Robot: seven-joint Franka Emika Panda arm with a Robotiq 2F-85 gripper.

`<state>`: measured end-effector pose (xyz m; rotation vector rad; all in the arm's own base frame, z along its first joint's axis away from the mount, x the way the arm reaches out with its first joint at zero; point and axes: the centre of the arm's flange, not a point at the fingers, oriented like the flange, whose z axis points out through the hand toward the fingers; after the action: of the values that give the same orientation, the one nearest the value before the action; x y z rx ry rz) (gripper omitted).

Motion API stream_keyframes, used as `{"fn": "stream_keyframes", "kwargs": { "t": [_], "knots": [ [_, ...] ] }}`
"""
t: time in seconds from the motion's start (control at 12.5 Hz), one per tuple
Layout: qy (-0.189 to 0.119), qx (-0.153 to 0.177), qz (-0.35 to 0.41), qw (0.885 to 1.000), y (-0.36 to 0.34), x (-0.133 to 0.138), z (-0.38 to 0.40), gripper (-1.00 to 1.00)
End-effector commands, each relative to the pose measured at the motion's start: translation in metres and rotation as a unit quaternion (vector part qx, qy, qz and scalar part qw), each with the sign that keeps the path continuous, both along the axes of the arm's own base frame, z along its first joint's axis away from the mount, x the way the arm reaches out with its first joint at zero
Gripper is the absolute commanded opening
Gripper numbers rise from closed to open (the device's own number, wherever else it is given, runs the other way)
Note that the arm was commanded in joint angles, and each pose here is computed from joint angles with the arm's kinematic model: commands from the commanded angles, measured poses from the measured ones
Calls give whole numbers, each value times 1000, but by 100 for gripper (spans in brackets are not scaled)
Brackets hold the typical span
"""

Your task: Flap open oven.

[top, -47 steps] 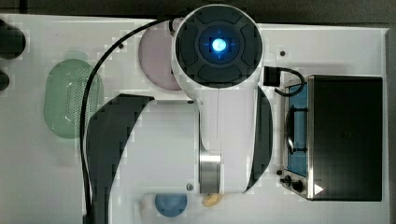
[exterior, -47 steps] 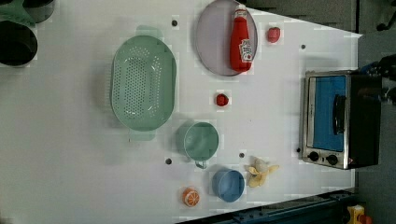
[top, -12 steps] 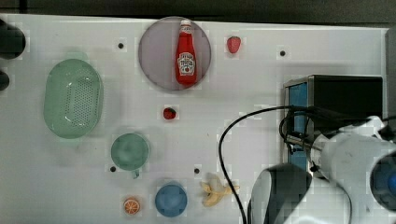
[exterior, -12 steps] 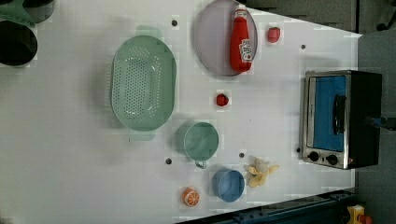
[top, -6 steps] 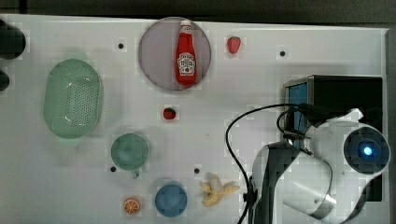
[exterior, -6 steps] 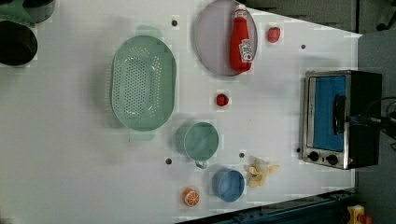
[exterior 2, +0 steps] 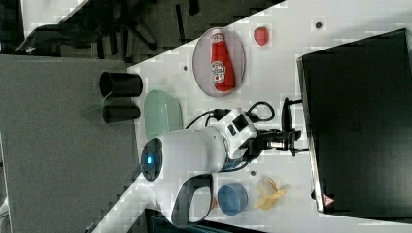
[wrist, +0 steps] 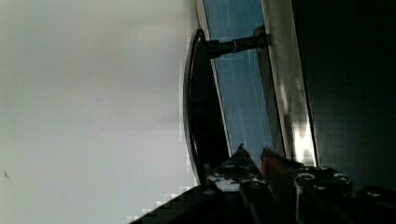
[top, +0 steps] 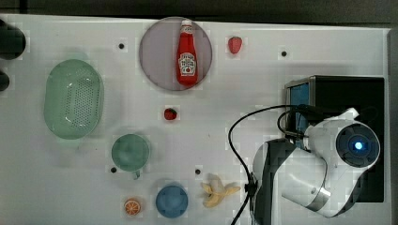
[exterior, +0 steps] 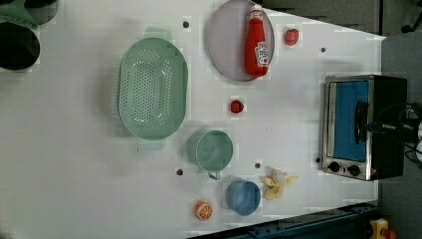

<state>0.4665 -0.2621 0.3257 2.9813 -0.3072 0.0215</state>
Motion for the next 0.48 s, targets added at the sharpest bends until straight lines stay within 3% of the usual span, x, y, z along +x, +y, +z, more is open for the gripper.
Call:
{"fn": "stream_keyframes", "kwargs": {
  "t": [0.08,0.24,0.48],
  "knots": [
    [1,-9,31,999,3,11,-9,-65],
    [5,-11,35,999,10,15,-13,-65],
    [23,-46,56,997,27,22,-15,-65]
  ]
}}
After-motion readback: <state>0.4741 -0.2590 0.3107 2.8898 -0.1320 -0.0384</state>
